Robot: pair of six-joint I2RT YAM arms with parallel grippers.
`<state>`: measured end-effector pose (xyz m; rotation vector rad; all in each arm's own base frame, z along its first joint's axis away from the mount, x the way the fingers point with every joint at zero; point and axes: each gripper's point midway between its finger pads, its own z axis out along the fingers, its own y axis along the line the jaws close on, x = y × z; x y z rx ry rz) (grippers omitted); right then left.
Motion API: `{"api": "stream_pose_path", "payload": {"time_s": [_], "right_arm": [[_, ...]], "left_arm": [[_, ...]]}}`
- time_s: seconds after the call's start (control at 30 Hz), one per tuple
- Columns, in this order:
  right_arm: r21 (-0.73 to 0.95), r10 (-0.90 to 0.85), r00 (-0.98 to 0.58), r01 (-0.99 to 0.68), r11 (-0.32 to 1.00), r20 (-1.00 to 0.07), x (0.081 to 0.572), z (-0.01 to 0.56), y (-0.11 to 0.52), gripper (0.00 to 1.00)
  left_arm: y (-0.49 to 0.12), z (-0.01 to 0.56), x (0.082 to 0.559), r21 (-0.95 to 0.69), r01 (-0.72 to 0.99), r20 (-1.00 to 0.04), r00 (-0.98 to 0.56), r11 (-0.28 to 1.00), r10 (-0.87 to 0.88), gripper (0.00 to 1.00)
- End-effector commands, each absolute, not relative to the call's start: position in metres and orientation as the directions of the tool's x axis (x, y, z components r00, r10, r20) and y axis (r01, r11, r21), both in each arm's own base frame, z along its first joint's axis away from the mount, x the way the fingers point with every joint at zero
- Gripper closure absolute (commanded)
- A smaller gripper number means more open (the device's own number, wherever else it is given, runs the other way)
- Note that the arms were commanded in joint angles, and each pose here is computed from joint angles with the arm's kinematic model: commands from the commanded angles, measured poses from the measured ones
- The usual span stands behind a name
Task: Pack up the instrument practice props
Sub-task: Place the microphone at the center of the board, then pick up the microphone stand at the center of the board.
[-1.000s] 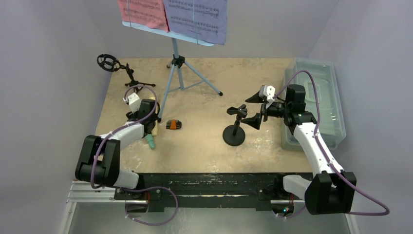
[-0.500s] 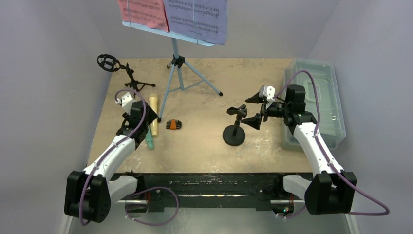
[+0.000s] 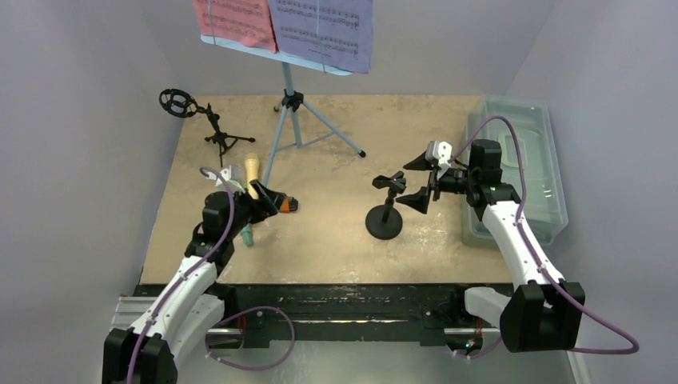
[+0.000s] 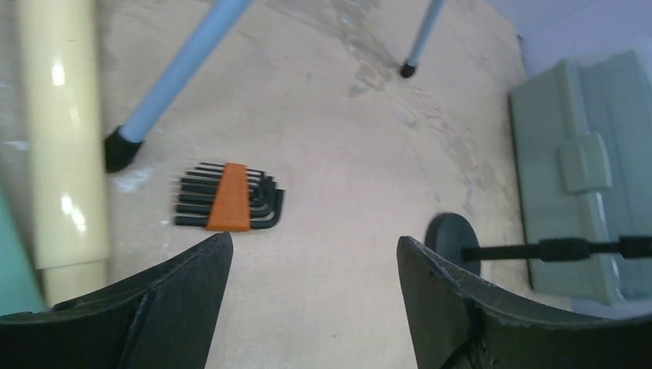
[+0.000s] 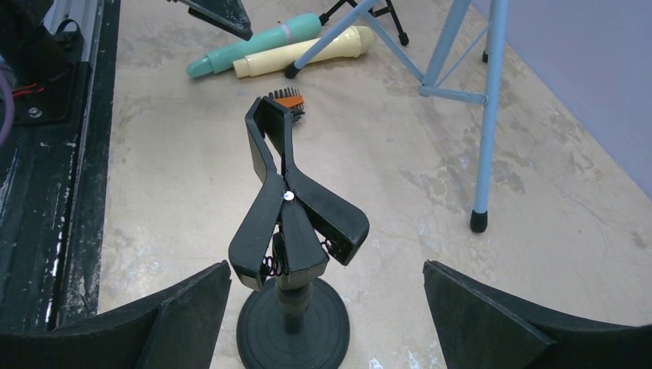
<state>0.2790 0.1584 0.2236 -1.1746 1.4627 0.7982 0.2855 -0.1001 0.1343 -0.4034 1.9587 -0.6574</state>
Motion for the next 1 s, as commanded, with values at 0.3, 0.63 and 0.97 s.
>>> {"api": "stream_pose_path", "payload": {"time_s": [0.3, 0.63, 0.97], "right_arm": [[-0.123, -0.241, 0.060, -0.959, 0.257, -0.969, 0.274, 0.229, 0.159, 0.01], [-0.121, -0.243, 0.059, -0.961, 0.250, -0.968, 0.273, 0.228, 0.158, 0.01], [-0.137, -0.273, 0.062, -0.954, 0.265, -0.960, 0.276, 0.222, 0.152, 0.01]], "left_arm": [[-0.217, 0.176, 0.241, -0.570, 0.566, -0.818, -0.457, 0.595, -0.349, 0.16], [-0.281, 0.178, 0.211, -0.299, 0.790, -0.954, -0.228, 0.535, -0.196, 0.16], [-0.343, 0.207, 0.230, 0.004, 0.869, -0.976, 0.111, 0.494, -0.187, 0.16]]}}
